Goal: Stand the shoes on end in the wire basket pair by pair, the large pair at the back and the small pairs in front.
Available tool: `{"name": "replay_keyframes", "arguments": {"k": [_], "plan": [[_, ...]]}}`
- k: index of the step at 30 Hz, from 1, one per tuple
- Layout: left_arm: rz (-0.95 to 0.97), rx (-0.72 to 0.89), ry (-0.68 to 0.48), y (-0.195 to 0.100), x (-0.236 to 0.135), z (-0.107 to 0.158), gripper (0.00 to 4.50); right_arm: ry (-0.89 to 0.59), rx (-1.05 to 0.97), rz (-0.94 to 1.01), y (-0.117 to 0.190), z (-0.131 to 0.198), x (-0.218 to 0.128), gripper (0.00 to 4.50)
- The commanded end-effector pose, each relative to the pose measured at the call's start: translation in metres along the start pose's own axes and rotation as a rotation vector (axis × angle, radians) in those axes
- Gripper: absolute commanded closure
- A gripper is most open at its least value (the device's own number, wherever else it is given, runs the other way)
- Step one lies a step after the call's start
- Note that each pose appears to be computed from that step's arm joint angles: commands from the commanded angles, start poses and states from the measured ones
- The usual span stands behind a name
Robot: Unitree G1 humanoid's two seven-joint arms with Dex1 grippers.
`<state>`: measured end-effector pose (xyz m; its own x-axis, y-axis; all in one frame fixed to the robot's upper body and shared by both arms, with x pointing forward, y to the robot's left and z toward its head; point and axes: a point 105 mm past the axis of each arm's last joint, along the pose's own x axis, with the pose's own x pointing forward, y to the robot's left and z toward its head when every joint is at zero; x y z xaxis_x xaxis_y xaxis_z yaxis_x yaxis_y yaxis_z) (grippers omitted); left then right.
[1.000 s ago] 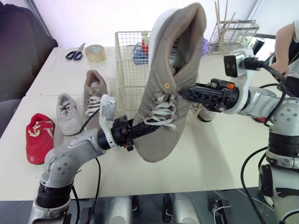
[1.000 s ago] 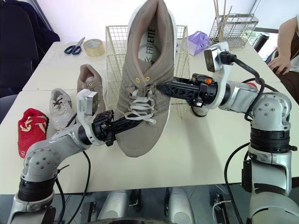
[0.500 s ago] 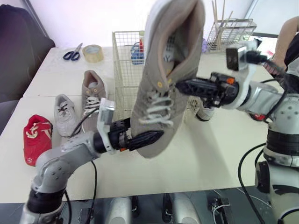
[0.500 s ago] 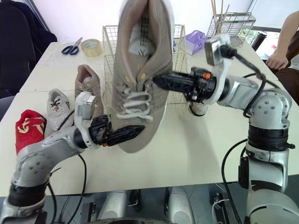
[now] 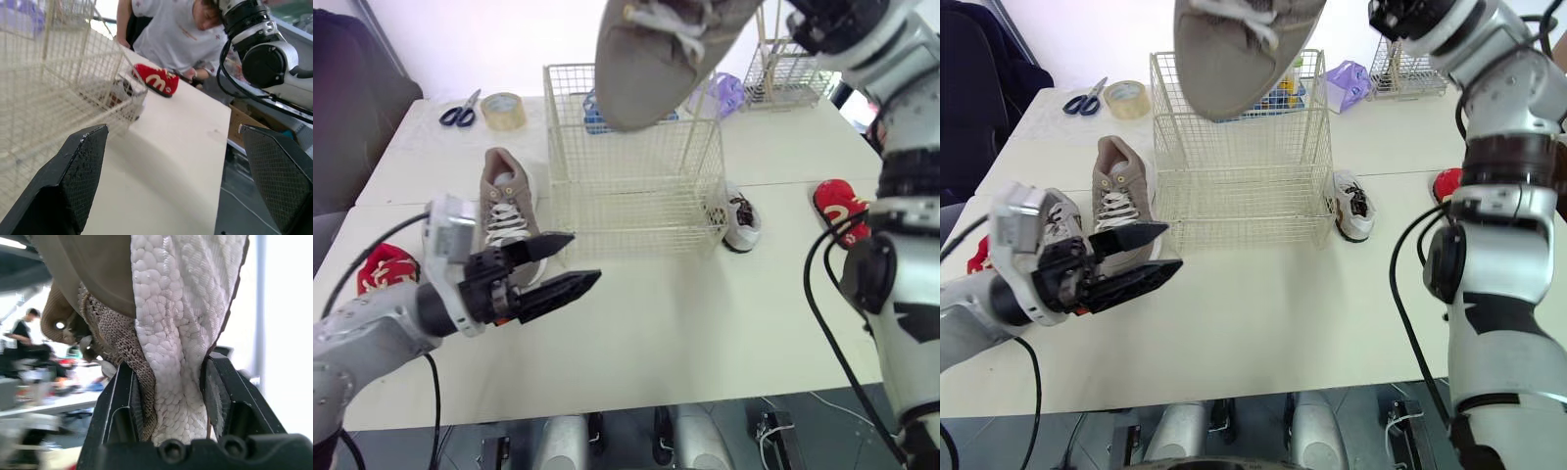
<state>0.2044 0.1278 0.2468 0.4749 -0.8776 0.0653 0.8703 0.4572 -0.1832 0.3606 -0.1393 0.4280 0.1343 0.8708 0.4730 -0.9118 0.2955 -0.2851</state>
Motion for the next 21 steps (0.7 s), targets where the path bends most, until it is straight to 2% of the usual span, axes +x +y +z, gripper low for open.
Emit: {"name": "replay_keyframes", "arguments": {"k": [1,9,13,17,21], "plan": [[0.016,0.056,-0.028,-0.006,-0.004,0.013,0.05,0.026,-0.137,-0.047,-0.012,0.001,0.005,3.2],[0.055,0.044,-0.038,-0.006,-0.007,0.011,0.05,0.121,-0.228,-0.15,-0.026,-0.019,0.009,3.2],[0.062,0.041,-0.049,-0.005,-0.005,0.012,0.05,0.108,-0.243,-0.189,-0.03,-0.014,0.008,3.2],[0.06,0.034,-0.051,-0.006,-0.004,0.01,0.05,0.02,-0.228,-0.211,-0.032,0.008,0.005,3.2],[0.049,0.03,-0.045,-0.009,-0.004,0.009,0.05,0.044,-0.261,-0.238,-0.035,0.011,0.0,3.2]]}}
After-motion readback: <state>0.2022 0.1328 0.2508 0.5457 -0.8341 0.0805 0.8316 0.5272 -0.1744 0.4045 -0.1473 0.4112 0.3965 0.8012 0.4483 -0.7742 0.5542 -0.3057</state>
